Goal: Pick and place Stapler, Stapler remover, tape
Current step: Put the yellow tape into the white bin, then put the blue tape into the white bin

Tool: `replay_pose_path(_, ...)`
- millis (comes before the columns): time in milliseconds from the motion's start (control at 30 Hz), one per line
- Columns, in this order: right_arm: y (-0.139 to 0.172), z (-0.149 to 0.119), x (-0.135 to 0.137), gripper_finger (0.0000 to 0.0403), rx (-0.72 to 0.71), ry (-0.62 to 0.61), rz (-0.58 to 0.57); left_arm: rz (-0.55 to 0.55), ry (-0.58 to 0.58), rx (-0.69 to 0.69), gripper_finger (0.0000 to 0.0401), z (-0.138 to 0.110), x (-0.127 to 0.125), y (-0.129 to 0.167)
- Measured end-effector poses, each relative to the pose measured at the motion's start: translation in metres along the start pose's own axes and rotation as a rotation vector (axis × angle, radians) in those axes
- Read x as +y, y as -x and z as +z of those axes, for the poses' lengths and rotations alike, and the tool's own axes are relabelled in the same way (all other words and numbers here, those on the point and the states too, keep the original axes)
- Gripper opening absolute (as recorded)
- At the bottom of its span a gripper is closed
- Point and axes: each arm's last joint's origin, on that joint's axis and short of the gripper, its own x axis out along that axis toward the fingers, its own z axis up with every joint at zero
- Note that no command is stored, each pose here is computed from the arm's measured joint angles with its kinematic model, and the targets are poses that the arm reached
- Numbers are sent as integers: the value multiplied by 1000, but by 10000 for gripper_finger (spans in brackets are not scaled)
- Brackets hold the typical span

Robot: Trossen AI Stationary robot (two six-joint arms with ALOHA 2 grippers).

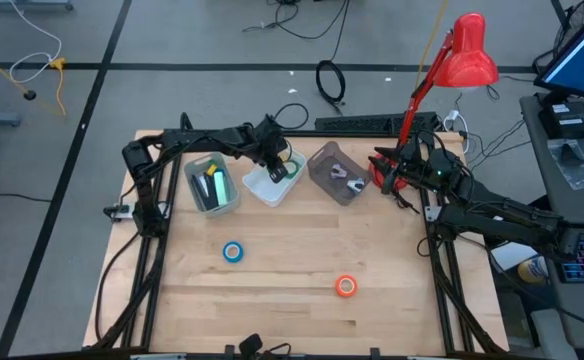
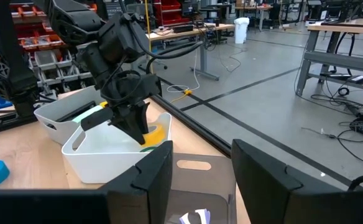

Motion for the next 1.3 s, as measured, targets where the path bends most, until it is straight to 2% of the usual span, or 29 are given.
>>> replay_pose_path(233, 0, 0, 0, 155, 0, 0, 0, 12, -15, -3, 60, 0, 2, 0)
replay_pose_path(533, 0, 0, 0, 155, 0, 0, 0, 18, -17, -9, 125, 1, 3, 0)
replay_pose_path(733, 0, 0, 0, 155, 0, 0, 3, 29, -10, -24, 151, 3, 5, 8)
replay_pose_path(900, 0, 0, 0, 155, 0, 0, 4, 29, -13, -119, 154, 14, 0, 44)
replay_pose_path(1033, 0, 0, 0, 155, 0, 0, 4, 9, 42, -197, 154, 19, -15, 89)
replay_pose_path(1133, 0, 0, 0, 155, -1, 0, 4, -32, 48, -199, 154, 13, -36, 120)
replay_pose_path(1300, 0, 0, 0, 155, 0, 0, 4, -107, -55, -109, 154, -9, -82, 154)
